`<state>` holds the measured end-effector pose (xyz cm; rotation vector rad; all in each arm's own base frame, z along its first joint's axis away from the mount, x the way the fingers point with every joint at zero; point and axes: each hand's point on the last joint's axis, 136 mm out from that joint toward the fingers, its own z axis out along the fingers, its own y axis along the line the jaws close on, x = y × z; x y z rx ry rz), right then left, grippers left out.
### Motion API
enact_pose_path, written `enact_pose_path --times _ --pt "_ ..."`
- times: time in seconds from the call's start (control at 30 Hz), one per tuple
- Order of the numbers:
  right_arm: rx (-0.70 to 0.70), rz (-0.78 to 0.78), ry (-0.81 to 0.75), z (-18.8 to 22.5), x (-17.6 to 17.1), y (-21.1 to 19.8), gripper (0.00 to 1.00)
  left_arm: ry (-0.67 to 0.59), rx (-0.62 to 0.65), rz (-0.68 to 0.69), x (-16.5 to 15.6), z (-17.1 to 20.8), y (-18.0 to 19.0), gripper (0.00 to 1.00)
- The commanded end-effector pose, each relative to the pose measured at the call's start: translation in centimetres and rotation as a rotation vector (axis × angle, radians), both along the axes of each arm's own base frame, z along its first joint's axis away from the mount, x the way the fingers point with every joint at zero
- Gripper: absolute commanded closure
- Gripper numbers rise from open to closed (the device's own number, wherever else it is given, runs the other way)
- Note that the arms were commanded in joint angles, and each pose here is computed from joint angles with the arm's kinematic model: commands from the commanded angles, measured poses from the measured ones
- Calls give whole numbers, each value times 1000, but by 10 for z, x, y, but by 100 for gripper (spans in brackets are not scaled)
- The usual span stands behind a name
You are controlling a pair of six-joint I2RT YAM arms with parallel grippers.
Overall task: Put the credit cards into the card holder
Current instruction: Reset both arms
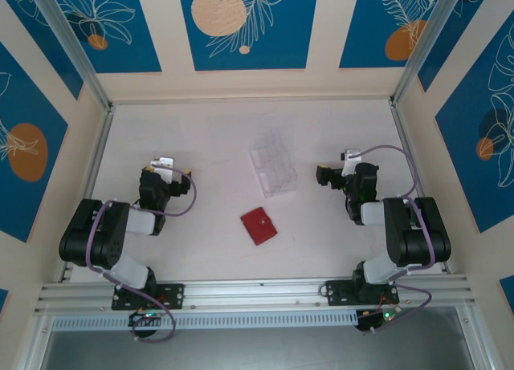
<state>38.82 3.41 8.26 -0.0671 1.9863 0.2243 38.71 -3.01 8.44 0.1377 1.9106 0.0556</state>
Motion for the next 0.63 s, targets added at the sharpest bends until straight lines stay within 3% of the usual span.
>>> enact_pose_path --times 0.0,0.6 --pt "-5 2 -33 11 7 1 1 -28 8 -13 5 9 0 0" --pt "-5 2 -33 11 7 2 1 -23 6 -24 6 9 -2 0"
